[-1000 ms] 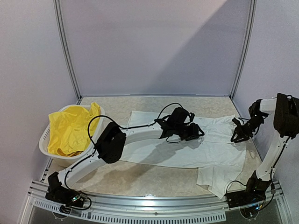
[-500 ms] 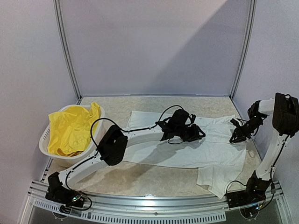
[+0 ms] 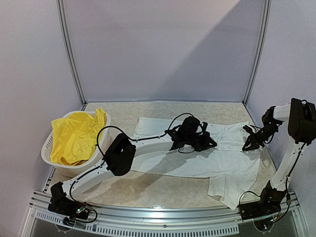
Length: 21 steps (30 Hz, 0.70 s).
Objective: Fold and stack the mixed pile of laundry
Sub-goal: Smooth out the 1/3-folded T-shirt at the center of the board.
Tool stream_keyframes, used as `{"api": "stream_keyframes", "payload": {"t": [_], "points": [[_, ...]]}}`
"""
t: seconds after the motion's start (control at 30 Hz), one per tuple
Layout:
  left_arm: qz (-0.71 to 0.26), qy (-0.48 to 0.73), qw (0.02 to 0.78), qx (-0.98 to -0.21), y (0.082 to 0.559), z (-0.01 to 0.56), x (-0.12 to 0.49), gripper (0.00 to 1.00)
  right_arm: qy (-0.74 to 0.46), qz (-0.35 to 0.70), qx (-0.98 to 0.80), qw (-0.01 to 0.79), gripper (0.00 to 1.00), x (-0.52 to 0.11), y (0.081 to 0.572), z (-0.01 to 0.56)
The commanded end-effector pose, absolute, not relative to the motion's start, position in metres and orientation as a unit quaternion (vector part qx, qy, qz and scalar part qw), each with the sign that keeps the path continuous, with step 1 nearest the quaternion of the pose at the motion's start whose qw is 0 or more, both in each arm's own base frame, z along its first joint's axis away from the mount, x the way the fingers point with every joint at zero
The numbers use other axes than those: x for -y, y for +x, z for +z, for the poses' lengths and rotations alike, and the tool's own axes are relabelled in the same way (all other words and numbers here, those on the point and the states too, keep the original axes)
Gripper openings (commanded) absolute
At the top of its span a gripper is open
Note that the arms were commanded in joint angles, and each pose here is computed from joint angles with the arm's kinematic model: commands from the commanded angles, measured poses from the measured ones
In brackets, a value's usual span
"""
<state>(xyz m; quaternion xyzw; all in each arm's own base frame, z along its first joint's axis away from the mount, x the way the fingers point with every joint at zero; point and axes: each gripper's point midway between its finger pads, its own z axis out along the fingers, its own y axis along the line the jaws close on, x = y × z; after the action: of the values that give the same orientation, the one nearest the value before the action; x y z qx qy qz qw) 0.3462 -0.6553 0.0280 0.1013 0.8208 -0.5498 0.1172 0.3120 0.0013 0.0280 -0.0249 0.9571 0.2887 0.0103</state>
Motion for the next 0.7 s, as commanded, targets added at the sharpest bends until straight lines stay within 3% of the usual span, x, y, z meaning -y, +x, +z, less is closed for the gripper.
{"api": "stream_keyframes", "payload": {"t": [0.0, 0.27, 0.67], "points": [[-0.567, 0.094, 0.095, -0.813, 0.341, 0.042, 0.655, 0.00, -0.020, 0.304, -0.952, 0.014, 0.00, -0.007, 0.308, 0.051], [-0.588, 0.076, 0.089, -0.800, 0.352, 0.061, 0.653, 0.00, -0.005, 0.365, -0.931, -0.010, 0.00, -0.027, 0.294, 0.081], [-0.625, 0.047, 0.063, -0.776, 0.362, 0.094, 0.648, 0.00, 0.012, 0.377, -0.926, -0.028, 0.01, -0.030, 0.290, 0.094]]}}
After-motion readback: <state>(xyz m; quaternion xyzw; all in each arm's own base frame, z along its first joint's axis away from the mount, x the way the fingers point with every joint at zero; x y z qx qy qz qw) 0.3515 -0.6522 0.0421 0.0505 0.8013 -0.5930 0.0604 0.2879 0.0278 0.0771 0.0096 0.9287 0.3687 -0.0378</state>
